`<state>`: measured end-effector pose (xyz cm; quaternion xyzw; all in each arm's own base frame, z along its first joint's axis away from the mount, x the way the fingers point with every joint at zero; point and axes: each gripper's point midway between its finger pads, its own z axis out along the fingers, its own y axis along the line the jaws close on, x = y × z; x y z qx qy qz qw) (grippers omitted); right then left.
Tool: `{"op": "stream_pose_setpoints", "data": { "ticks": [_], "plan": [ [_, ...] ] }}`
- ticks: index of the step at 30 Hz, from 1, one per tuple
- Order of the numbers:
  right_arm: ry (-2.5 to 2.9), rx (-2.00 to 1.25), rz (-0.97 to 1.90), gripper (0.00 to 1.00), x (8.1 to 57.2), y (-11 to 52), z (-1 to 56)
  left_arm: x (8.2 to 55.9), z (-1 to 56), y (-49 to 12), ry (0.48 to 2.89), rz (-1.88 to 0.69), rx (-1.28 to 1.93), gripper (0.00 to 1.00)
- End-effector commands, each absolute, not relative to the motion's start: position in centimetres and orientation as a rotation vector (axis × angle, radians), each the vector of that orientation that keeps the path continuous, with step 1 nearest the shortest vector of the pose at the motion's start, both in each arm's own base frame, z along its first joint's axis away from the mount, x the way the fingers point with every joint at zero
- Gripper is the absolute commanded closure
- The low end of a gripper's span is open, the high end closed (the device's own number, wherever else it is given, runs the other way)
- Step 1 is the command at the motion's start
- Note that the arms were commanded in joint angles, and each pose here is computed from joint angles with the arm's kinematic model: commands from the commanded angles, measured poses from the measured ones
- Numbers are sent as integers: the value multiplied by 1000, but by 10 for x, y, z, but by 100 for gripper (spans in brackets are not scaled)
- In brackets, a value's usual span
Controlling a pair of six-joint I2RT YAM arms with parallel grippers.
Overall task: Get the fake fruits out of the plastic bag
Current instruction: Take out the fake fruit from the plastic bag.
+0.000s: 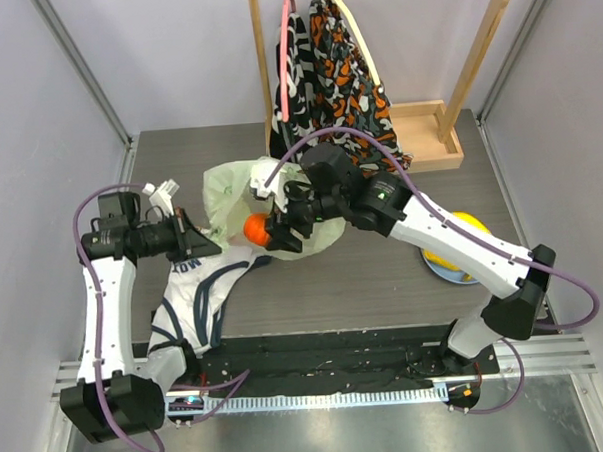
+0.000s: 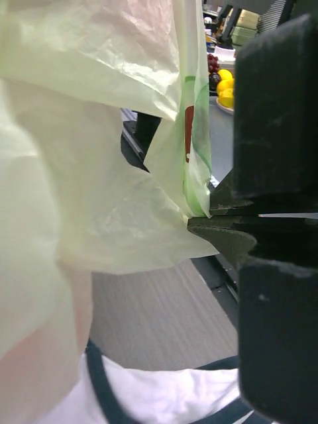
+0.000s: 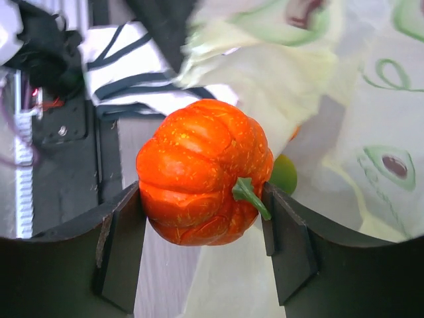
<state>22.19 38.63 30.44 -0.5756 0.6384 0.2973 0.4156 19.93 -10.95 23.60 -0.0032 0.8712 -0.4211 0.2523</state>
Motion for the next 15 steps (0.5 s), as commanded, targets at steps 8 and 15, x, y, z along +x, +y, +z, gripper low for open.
{"op": "stream_pose_setpoints", "data": {
  "ticks": [8, 15],
  "plan": [
    [1867, -1551, 420, 78, 242, 343, 203, 215, 343, -129, 2022, -1286, 132, 100],
    [1903, -1717, 393, 79, 237, 348, 170, 216, 390, -130, 1861, -1252, 134, 100]
  ]
}}
